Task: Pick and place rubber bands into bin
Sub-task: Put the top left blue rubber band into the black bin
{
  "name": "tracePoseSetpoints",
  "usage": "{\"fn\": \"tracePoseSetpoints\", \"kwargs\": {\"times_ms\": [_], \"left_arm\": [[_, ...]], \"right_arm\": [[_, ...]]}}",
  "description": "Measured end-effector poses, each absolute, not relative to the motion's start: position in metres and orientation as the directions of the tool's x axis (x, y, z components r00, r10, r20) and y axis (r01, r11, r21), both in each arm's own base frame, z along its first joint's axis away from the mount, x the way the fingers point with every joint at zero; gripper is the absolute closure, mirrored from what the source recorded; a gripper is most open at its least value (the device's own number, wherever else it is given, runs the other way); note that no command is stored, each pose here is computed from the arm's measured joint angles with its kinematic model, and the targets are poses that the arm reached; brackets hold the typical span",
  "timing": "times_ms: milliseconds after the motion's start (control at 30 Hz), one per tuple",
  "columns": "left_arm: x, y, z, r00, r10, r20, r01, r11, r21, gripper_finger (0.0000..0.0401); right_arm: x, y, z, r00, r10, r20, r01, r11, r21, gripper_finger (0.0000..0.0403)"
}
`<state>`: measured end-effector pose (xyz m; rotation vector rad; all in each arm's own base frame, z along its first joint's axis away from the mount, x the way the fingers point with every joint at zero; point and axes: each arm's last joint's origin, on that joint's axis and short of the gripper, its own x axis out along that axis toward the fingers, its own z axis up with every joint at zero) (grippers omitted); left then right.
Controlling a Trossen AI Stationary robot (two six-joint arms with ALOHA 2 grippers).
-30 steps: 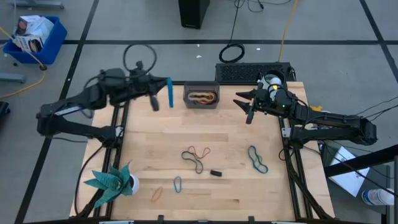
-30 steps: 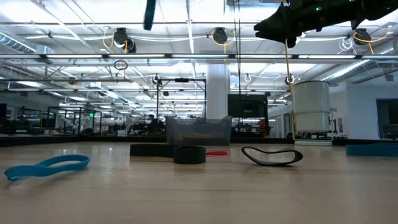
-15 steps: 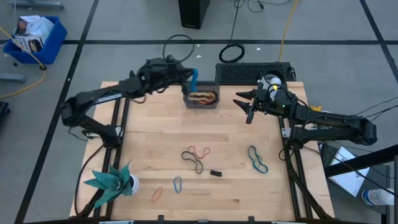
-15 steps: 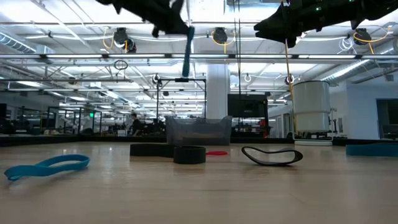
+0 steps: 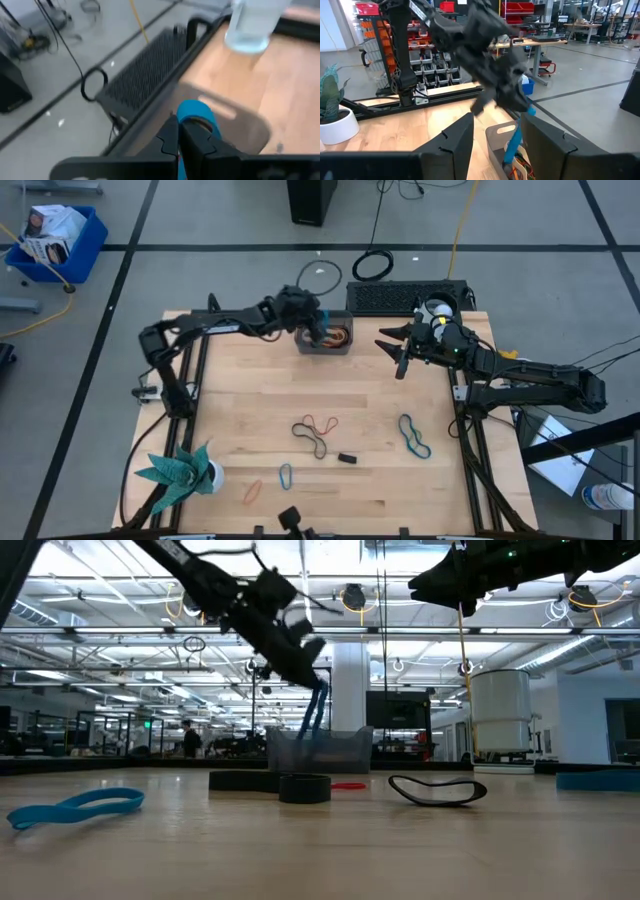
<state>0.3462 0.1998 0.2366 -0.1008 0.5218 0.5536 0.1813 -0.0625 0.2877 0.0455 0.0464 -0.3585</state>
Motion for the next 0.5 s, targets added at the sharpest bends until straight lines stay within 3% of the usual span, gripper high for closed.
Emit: {"fn": "tracePoseSetpoints", "kwargs": {"times_ms": [233,500], "left_arm": [[0.357,0.205,0.193,0.681,0.420,-0.600,-0.517,0.856,0.011,0.0395],[0.360,0.206,0.174,0.665,0.383,-0.641,-0.520,0.854,-0.029,0.0370]], "right_arm": [[0.181,-0.063,0.287,0.935,-0.349,-0.060,0.352,0.935,0.036,0.0248],[0.181,-0.062,0.284,0.933,-0.348,-0.093,0.351,0.936,0.014,0.0248]]}}
